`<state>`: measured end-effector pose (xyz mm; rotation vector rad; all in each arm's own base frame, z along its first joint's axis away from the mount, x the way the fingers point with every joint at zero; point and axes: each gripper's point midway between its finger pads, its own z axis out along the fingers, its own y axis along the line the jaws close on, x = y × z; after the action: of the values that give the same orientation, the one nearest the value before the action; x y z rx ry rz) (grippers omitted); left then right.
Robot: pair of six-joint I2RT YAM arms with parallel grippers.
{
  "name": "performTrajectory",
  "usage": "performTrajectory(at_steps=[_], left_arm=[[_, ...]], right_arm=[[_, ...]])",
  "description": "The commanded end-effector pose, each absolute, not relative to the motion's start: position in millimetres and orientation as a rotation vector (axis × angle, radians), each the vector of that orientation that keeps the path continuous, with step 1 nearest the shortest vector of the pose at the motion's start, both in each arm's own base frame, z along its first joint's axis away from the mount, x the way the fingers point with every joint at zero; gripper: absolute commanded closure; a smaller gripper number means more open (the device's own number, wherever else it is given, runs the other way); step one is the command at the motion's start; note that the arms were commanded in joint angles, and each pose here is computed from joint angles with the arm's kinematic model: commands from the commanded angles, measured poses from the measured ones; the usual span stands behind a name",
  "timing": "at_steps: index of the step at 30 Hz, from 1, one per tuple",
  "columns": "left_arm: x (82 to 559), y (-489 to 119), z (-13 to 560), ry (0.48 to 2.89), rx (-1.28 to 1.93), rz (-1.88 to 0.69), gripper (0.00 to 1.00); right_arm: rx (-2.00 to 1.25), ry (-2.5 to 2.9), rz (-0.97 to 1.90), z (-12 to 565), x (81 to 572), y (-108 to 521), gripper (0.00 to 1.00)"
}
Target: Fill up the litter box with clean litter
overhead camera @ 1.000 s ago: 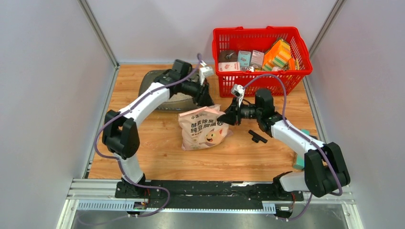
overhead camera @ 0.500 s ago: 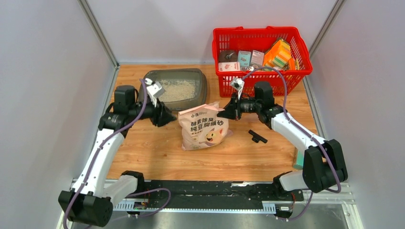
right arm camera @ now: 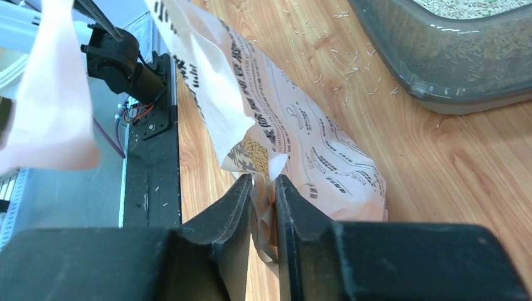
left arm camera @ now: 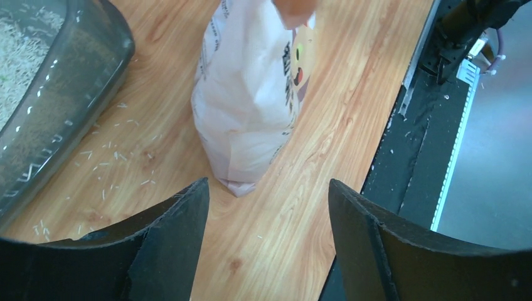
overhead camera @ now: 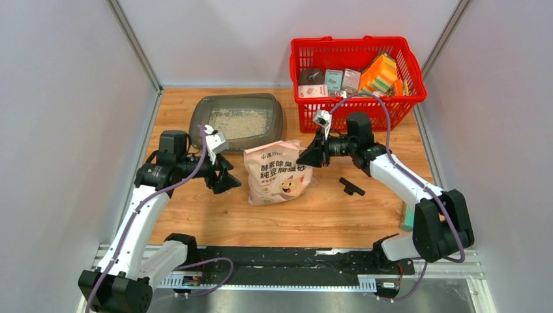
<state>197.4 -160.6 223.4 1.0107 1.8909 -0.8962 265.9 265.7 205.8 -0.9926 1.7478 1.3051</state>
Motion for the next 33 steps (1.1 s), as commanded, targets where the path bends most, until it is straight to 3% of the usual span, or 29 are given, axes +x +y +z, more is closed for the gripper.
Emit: performTrajectory(at_steps=[1, 2, 7, 18, 25, 28, 33], left_arm=[[202.5, -175.8, 227.2, 1.772, 1.078, -0.906, 0.22], [213.1, -178.9, 228.3, 1.754, 1.068, -0.897, 0.22], [233.8, -190.6, 231.8, 1.766, 1.036, -0.913, 0.22], [259.6, -217.8, 238.1, 1.751, 1.012, -0.982, 0.21], [274.5, -225.5, 230.0, 1.789, 0.913, -1.041, 0.25], [277.0, -228.9, 228.3, 1.800, 0.870, -1.080, 0.31], [268.8, -232.4, 224.7, 1.847, 0.807, -1.173, 0.58]], right_arm=[[-1.076, 1.705, 1.349, 197.9, 255.2, 267.0, 0.74], [-1.072, 1.709, 1.358, 196.7, 254.4, 267.1, 0.69], [-1.072, 1.666, 1.358, 197.6, 257.7, 269.7, 0.66], [-0.915, 1.672, 1.336, 199.8, 285.0, 265.9, 0.73], [-0.837, 1.739, 1.427, 196.4, 281.2, 268.5, 0.91], [-0.775, 1.782, 1.467, 198.0, 279.9, 268.5, 1.00], [-0.654, 1.983, 1.589, 202.7, 277.3, 267.7, 1.00]])
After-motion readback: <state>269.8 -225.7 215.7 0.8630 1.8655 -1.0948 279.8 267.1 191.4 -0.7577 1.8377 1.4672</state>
